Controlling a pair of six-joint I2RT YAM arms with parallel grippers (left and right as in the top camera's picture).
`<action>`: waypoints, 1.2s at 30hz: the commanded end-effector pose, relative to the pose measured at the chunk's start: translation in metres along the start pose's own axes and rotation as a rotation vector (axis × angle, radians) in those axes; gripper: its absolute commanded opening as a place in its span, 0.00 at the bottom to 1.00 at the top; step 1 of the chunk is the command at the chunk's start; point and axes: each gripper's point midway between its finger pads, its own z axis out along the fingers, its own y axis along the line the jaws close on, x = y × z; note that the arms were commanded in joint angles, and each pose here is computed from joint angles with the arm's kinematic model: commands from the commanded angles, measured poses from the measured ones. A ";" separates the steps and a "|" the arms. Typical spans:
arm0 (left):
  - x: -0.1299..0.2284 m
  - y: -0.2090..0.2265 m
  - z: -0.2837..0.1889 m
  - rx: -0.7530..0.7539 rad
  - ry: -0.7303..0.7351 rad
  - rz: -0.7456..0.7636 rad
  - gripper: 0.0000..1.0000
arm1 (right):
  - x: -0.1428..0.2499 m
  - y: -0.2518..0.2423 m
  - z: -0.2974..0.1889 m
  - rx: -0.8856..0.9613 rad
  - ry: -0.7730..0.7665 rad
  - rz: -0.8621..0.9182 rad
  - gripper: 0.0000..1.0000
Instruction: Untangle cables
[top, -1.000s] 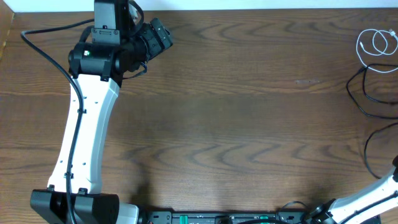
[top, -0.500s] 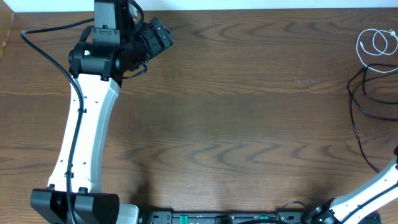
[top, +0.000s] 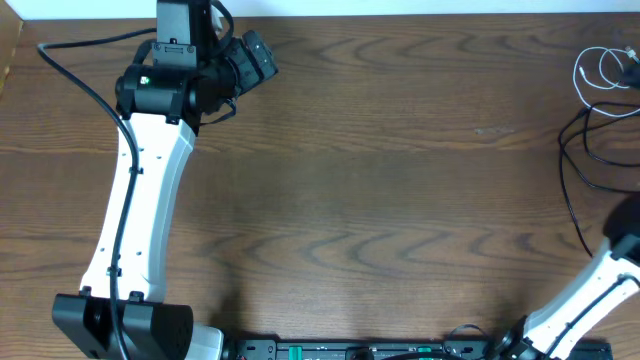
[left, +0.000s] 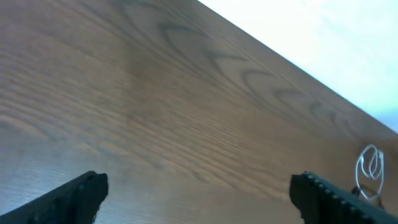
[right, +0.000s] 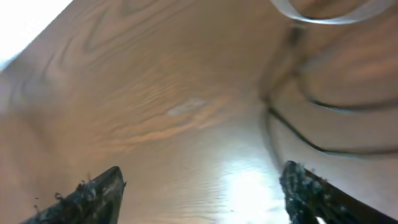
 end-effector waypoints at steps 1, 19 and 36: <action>-0.003 0.007 0.004 -0.037 -0.012 0.016 1.00 | 0.014 0.096 0.006 -0.094 0.005 -0.224 0.82; -0.003 0.007 0.004 -0.037 -0.012 0.016 1.00 | 0.145 0.299 -0.041 -0.038 -0.080 -0.709 0.99; -0.003 0.007 0.004 -0.037 -0.012 0.016 1.00 | 0.177 0.249 -0.206 0.040 -0.472 -0.695 0.99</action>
